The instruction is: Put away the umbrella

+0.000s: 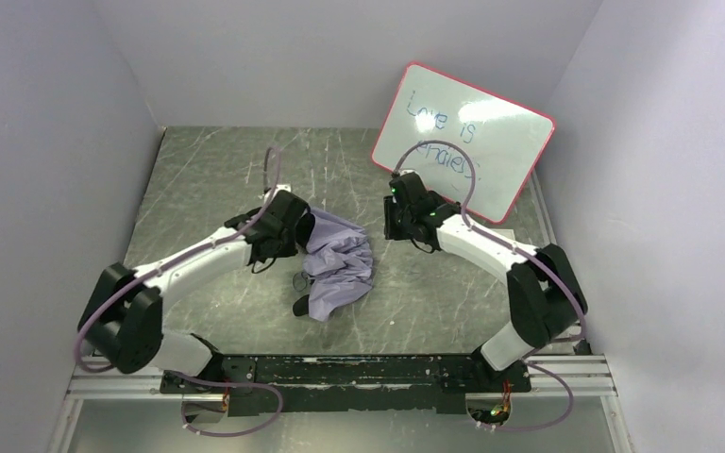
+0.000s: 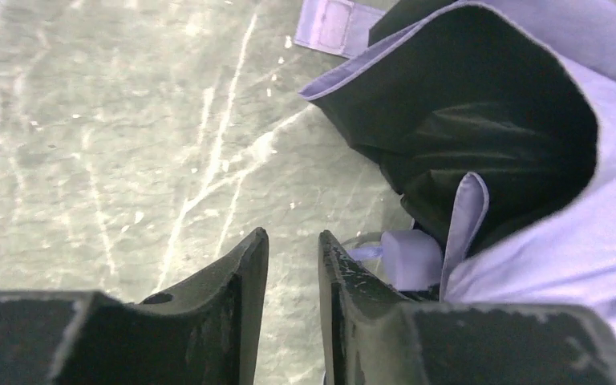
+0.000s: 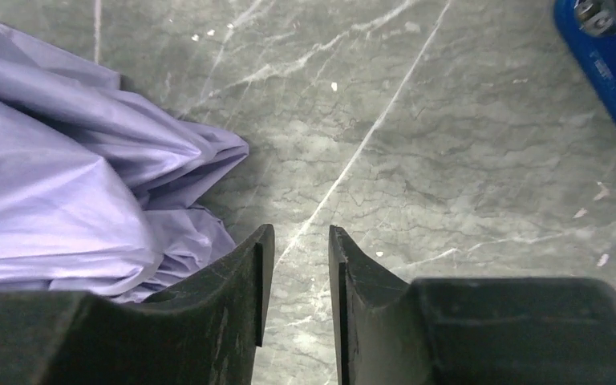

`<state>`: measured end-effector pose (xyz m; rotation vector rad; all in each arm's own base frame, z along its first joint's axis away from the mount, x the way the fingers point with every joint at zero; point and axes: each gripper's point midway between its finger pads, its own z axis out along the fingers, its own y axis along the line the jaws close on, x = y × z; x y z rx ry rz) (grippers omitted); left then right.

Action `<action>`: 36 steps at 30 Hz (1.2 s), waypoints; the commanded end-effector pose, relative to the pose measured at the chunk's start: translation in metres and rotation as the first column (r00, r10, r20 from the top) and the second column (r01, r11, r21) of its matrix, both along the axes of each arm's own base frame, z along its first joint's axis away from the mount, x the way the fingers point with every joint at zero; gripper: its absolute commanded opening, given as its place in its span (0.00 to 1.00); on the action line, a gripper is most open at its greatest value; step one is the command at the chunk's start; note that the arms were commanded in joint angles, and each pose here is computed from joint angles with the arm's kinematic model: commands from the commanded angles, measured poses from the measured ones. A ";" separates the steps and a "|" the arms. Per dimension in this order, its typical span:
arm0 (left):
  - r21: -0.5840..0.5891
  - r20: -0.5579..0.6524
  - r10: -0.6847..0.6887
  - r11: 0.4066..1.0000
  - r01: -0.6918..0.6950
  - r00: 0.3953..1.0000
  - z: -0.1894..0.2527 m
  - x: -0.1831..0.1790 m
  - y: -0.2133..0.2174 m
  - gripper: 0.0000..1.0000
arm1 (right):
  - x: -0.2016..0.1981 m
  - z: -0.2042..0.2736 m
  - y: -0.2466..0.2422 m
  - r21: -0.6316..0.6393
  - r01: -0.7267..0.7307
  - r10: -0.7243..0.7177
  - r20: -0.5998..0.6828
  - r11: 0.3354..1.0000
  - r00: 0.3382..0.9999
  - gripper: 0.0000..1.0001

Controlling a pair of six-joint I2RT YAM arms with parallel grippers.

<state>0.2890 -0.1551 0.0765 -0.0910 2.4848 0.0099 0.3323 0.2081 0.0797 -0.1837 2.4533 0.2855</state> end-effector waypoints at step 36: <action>0.094 0.474 -0.603 0.760 0.644 0.642 0.169 0.022 -0.063 0.81 | -0.080 0.082 0.056 -0.032 -0.807 0.726 0.459 0.590 0.512 0.84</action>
